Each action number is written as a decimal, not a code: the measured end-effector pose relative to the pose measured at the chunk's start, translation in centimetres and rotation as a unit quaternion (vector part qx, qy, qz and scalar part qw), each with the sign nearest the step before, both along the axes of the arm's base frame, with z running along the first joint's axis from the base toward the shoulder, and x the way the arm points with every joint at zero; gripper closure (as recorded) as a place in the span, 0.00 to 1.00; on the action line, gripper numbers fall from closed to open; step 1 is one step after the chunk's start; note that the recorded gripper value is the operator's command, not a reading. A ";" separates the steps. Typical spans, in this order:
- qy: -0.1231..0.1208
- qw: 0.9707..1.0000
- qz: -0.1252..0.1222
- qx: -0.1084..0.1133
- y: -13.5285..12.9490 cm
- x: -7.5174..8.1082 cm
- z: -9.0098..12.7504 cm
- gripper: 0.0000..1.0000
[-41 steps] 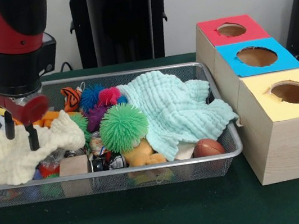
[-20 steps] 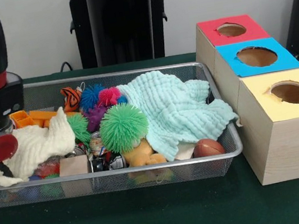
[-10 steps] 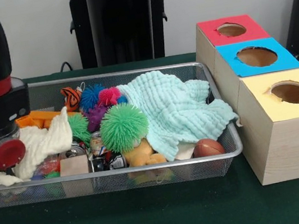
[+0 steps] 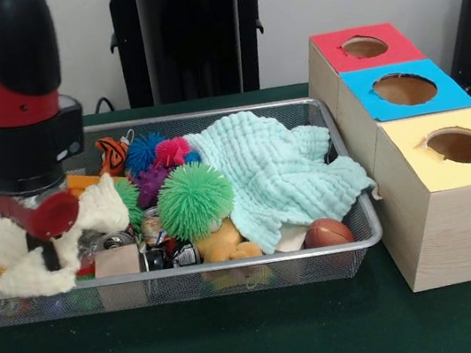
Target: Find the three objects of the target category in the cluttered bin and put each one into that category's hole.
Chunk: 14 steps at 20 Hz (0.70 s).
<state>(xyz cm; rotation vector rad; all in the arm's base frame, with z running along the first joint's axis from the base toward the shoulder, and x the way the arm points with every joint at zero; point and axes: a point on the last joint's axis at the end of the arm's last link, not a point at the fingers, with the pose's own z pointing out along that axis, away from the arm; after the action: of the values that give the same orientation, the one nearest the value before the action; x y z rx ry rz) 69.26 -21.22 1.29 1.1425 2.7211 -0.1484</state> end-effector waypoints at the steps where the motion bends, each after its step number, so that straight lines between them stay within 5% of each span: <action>1: 0.002 1.000 0.010 -0.005 1.2 0.1 0.8 1.00; 6: 0.018 0.999 0.041 -0.021 6.5 0.9 5.5 1.00; 14: 0.039 0.999 0.033 -0.003 11.3 1.5 11.6 1.00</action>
<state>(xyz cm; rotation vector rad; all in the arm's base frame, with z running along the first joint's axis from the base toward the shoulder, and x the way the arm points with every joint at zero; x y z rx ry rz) 70.74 -9.89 12.87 1.0656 2.8203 -0.1971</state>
